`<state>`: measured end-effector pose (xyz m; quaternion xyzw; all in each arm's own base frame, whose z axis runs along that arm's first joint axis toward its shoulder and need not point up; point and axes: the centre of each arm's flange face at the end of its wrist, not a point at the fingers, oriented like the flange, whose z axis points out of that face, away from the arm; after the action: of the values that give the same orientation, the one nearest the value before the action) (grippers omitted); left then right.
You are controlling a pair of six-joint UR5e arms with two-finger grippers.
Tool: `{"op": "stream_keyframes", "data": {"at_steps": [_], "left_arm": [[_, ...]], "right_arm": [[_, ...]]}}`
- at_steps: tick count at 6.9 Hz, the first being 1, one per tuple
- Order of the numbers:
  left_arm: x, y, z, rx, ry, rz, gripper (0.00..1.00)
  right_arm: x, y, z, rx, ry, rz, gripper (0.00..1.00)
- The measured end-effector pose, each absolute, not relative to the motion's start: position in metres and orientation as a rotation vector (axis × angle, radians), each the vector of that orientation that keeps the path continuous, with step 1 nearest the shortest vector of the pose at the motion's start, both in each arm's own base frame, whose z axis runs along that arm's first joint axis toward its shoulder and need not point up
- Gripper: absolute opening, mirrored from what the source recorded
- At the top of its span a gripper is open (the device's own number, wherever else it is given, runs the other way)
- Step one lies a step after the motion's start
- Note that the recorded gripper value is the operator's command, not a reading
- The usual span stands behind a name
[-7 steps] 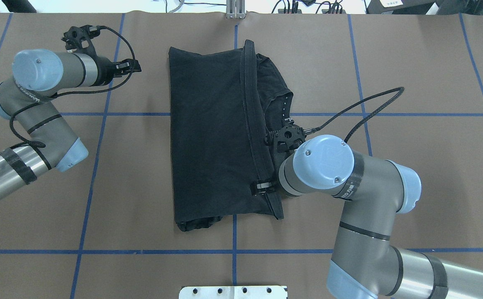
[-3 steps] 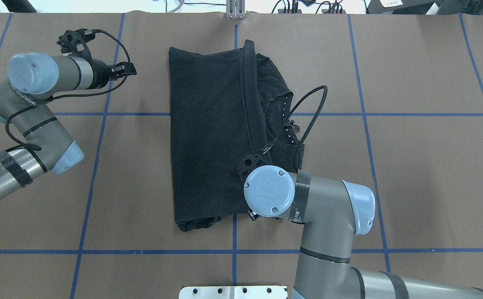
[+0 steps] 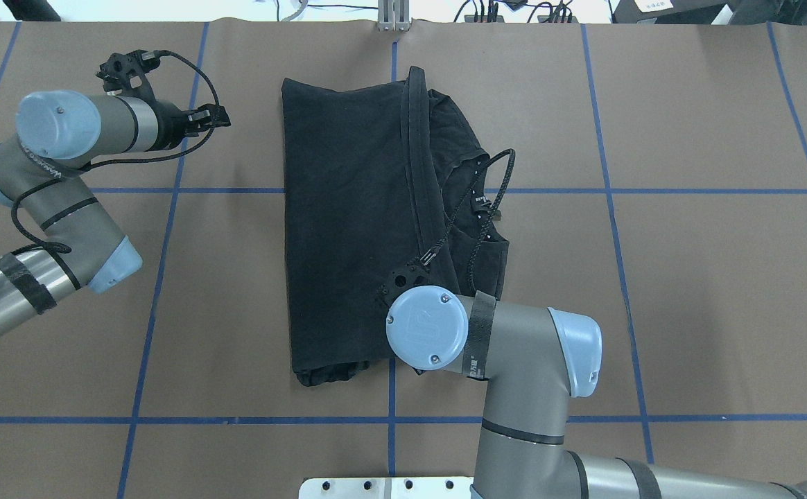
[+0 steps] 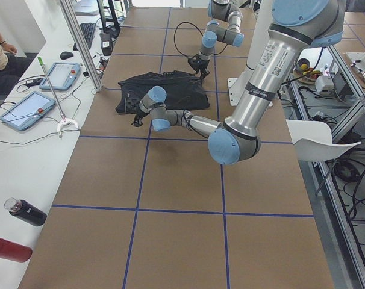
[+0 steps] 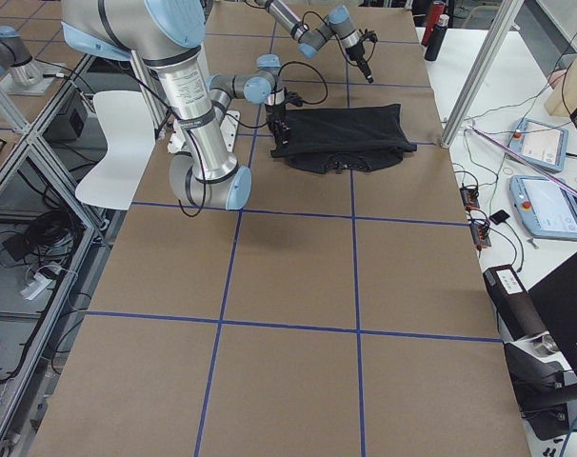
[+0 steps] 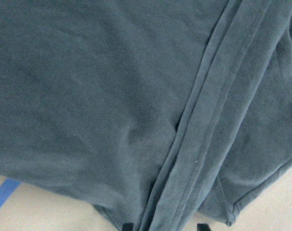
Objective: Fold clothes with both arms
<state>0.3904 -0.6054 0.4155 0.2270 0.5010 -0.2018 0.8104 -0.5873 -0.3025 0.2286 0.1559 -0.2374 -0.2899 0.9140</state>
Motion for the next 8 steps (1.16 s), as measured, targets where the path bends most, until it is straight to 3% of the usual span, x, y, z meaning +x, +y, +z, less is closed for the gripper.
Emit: {"op": "stream_keyframes", "data": {"at_steps": [1, 5, 6, 7, 8], "left_arm": [[0.391, -0.605, 0.415, 0.484, 1.072, -0.433, 0.73], [0.390, -0.604, 0.412, 0.484, 1.089, -0.440, 0.73], [0.390, -0.604, 0.411, 0.485, 1.091, -0.440, 0.73], [0.390, -0.604, 0.411, 0.486, 1.093, -0.440, 0.73], [0.390, -0.604, 0.410, 0.486, 1.094, -0.440, 0.73]], "right_arm": [[-0.591, -0.298, 0.233, 0.318, -0.481, -0.605, 0.44], [-0.598, -0.288, 0.242, 0.304, -0.468, -0.614, 0.46], [-0.598, -0.287, 0.241, 0.304, -0.469, -0.615, 0.34], [-0.599, -0.286, 0.242, 0.302, -0.468, -0.617, 0.30], [-0.599, -0.285, 0.244, 0.300, -0.467, -0.619, 0.17]]}}
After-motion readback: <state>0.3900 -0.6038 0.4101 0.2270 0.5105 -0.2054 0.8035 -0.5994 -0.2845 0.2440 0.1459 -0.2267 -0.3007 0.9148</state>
